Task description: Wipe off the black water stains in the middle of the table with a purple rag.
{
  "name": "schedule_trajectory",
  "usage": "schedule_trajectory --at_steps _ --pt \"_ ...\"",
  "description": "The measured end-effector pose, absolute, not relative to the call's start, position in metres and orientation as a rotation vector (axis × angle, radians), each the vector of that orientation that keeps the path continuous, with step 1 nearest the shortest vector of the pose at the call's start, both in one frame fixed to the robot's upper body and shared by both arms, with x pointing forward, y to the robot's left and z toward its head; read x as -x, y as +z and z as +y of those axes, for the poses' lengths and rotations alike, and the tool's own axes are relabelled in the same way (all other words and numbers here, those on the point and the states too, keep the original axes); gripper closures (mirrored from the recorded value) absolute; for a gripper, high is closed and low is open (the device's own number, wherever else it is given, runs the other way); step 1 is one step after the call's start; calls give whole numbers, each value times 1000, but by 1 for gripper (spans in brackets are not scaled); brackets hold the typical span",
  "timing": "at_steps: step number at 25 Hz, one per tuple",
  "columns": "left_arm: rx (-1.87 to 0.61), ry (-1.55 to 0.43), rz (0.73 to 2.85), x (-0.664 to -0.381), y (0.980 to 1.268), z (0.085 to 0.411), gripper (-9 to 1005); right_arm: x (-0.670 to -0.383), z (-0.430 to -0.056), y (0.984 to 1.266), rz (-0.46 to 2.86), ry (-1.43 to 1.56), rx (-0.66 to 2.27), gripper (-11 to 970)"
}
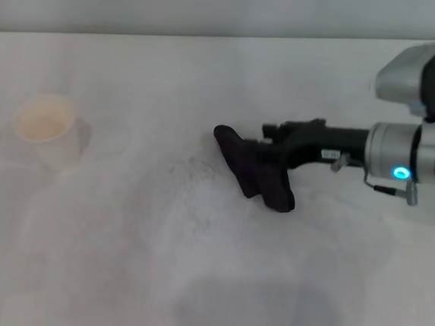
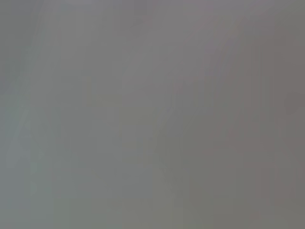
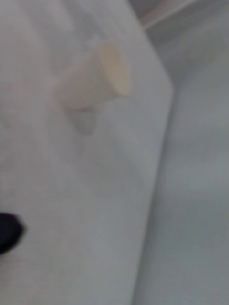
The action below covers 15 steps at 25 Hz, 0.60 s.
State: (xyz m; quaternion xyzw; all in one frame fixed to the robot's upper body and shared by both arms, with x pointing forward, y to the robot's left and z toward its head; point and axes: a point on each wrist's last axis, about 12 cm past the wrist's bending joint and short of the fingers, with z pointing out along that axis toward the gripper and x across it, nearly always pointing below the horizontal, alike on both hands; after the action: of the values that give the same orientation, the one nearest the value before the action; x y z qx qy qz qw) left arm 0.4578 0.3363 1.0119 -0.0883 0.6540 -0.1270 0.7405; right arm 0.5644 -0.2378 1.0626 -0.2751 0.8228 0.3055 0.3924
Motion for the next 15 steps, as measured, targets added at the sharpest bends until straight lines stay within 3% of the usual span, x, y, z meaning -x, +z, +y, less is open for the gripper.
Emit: schedule_trajectory --at_steps 3,8,11,15 --pt "192 -280 1433 -459 1012 336 135 -567 -252 1075 1994 828 592 453" --pt "190 -279 1431 -459 1013 336 134 -564 -297 1088 1752 940 224 206" --pt "190 -279 1431 -460 1013 336 134 -554 -334 1079 1624 896 -49 144" --pt "188 -283 1429 -461 1013 335 134 -535 -365 1064 1543 676 -143 82"
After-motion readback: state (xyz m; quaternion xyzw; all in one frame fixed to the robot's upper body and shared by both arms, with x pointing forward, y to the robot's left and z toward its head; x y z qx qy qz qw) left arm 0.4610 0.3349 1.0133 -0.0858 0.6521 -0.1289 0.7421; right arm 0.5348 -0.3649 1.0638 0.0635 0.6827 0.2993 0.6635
